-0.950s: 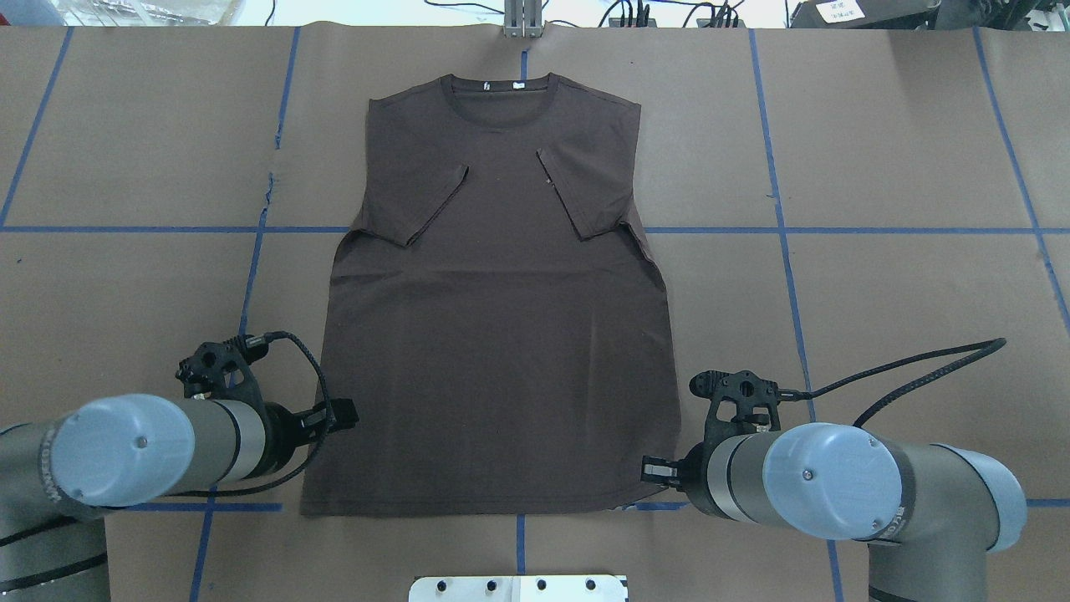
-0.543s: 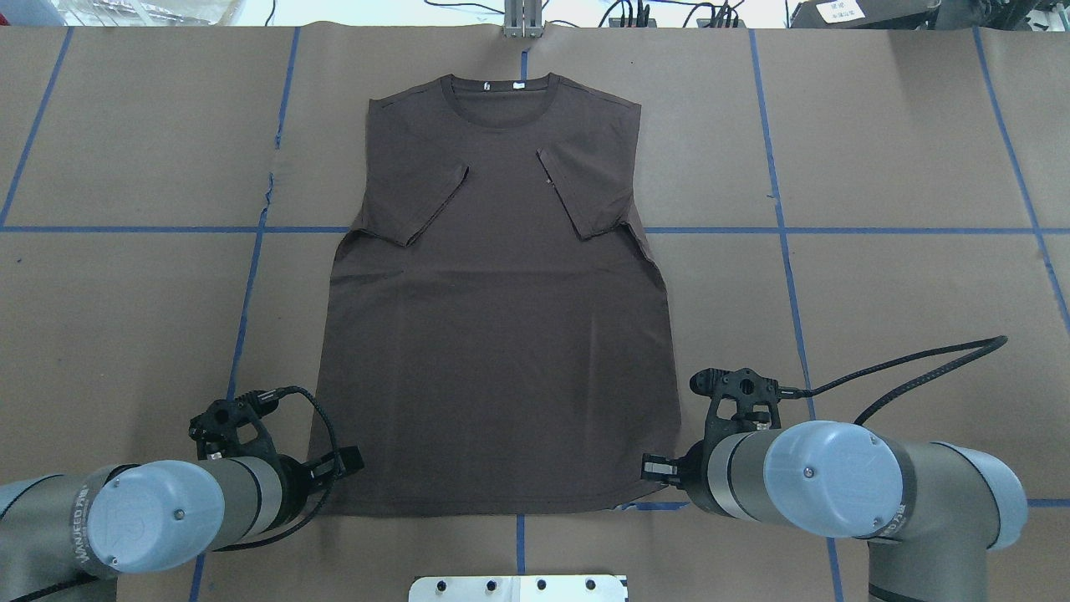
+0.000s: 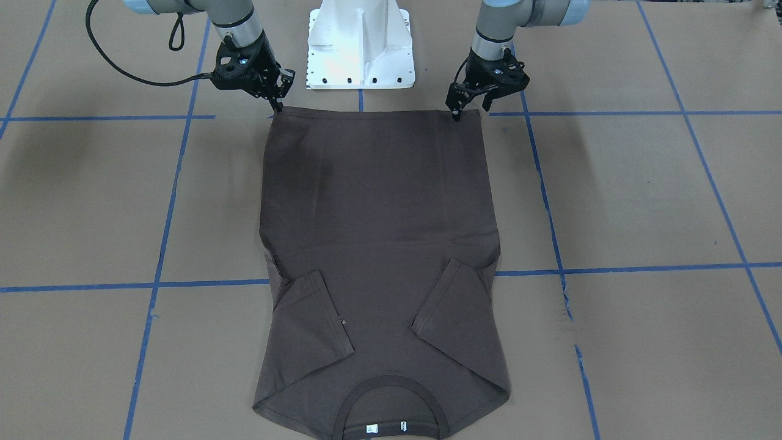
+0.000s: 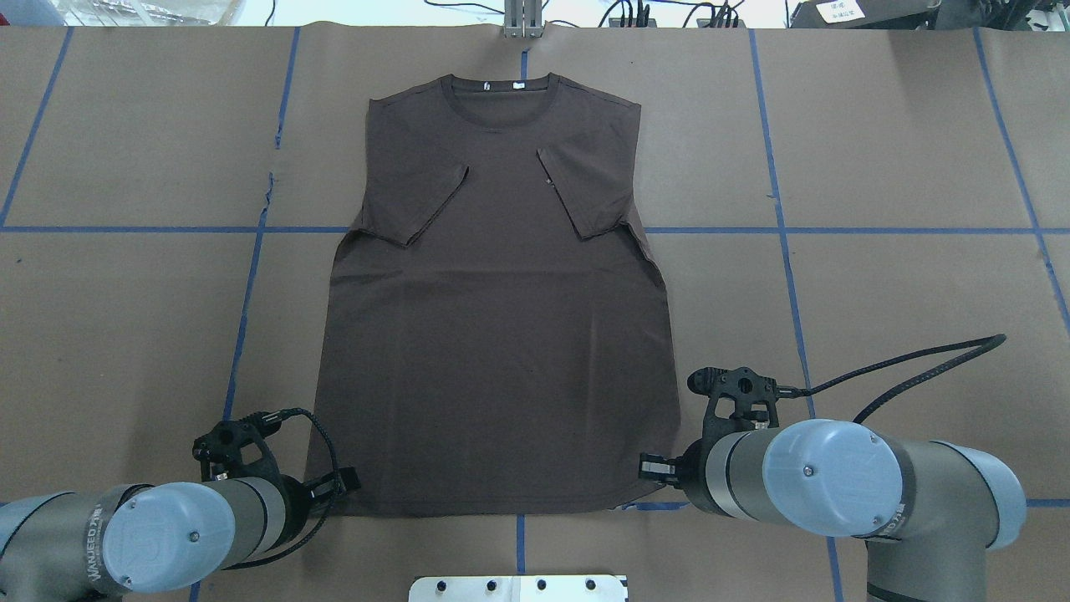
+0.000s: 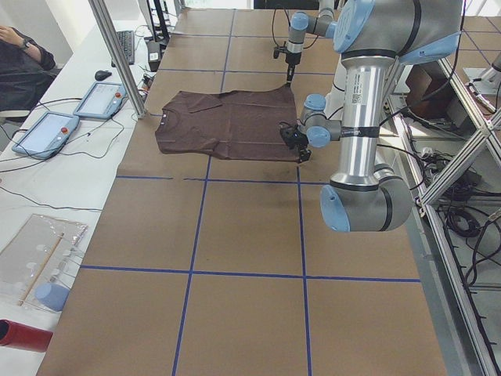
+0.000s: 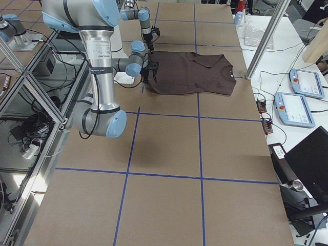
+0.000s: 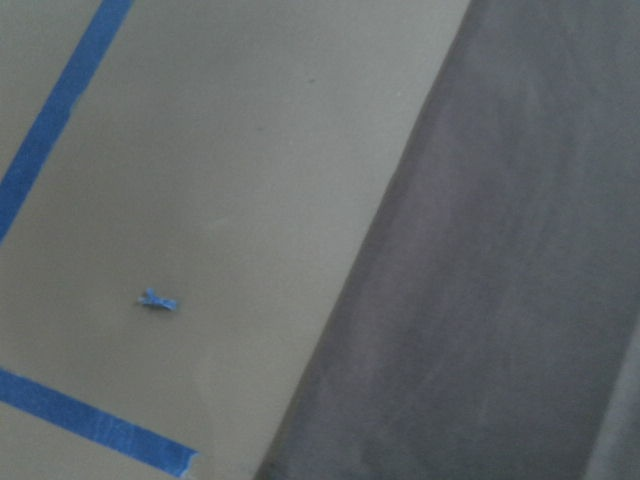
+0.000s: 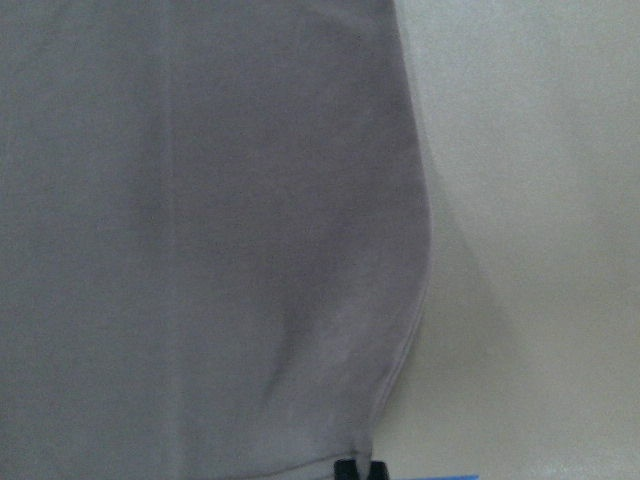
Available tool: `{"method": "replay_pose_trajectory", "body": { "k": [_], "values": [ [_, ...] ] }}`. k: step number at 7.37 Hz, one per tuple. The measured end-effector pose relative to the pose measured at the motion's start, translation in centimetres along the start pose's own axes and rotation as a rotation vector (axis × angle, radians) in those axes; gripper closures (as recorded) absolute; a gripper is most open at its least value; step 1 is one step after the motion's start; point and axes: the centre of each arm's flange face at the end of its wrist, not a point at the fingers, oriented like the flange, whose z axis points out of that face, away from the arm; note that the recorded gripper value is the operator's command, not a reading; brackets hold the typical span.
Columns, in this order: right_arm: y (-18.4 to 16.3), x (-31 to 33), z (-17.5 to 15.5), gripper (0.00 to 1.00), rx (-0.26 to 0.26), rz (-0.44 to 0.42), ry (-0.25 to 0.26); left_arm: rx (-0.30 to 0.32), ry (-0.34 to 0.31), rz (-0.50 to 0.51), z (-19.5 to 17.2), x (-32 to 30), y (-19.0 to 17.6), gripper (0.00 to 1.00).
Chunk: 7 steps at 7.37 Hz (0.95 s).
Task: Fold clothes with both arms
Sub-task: 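Lift the hem with both grippers and fold it toward the collar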
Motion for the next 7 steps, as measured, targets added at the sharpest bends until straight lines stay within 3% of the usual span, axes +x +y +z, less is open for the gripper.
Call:
{"method": "replay_pose_trajectory", "body": {
  "k": [1,3,4,7],
  "values": [
    [-0.02,-0.03,-0.05,1.0,-0.001,0.0,-0.001,0.002,-0.004,0.0,0.07,-0.19,-0.06,0.53],
    [-0.1,-0.01,-0.1,1.0,0.0,0.001,-0.002,0.003,-0.009,0.0,0.09,-0.56,-0.2,0.9],
    [-0.17,0.04,-0.12,1.0,0.001,0.002,-0.001,0.003,-0.011,0.002,0.01,-0.6,-0.11,1.0],
    [-0.31,0.15,-0.37,1.0,0.001,0.004,-0.003,0.0,-0.033,0.015,-0.51,-0.55,0.56,1.0]
  ]
}}
